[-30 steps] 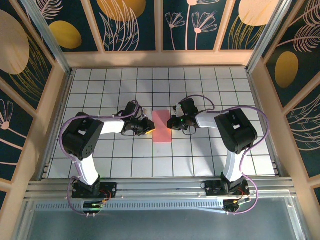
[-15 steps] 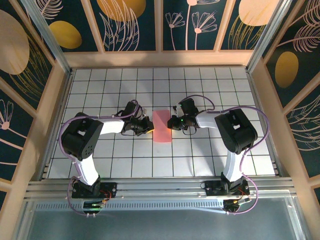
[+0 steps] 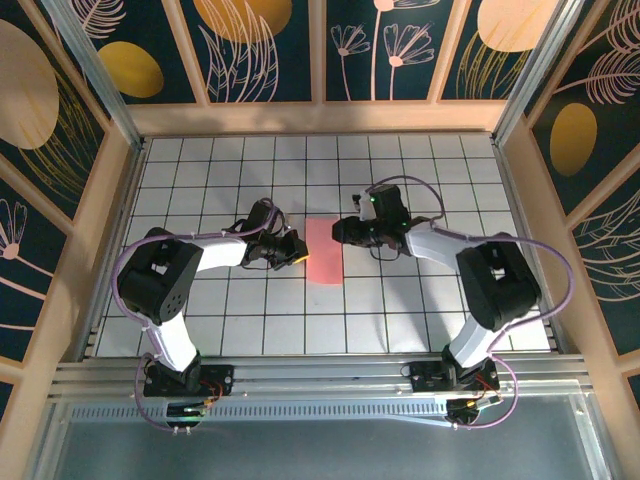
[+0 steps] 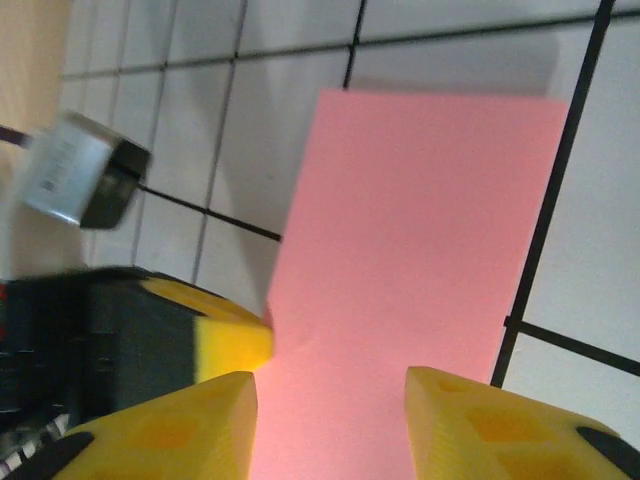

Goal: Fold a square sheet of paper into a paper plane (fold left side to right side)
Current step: Third fold the triangle at the center of the table.

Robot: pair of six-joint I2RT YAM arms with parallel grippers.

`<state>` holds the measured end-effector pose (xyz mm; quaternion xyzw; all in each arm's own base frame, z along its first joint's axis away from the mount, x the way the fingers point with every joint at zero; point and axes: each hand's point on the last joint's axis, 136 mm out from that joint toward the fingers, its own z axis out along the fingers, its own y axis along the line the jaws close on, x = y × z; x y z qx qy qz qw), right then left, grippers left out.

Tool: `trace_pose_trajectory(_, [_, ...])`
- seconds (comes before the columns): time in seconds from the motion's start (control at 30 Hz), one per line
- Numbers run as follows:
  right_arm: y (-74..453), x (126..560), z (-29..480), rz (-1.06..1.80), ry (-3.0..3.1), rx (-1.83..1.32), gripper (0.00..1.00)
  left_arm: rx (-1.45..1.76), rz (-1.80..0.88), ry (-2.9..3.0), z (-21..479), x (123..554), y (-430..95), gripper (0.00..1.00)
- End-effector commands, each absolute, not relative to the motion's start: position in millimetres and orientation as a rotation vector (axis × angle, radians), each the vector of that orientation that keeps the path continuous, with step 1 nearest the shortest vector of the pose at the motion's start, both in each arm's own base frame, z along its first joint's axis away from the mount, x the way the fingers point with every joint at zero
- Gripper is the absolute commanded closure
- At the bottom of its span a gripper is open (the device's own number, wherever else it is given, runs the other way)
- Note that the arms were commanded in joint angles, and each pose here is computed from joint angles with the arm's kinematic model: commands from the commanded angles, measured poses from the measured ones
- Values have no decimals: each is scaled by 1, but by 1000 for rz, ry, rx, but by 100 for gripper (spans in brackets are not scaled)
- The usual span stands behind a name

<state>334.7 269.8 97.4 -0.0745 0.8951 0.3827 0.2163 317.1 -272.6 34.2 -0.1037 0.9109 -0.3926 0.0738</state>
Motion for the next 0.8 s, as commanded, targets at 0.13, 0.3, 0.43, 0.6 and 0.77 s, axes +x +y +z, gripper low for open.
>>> trace_pose_trajectory(0.13, [236, 330, 129, 945, 2339, -234, 45, -325, -1190, 2711, 43, 316, -273, 100])
trace_pose_trajectory(0.3, [226, 319, 150, 907, 2239, -301, 40, -324, -1188, 2710, 45, 316, -273, 100])
trace_pose_trajectory(0.43, [224, 305, 166, 859, 2127, -402, 39, -325, -1190, 2709, 47, 316, -273, 100])
trace_pose_trajectory(0.6, [238, 276, 172, 708, 1982, -633, 36, -341, -1182, 2712, 49, 315, -272, 100])
trace_pose_trajectory(0.77, [263, 247, 154, 557, 1912, -898, 36, -357, -1181, 2713, 49, 315, -271, 100])
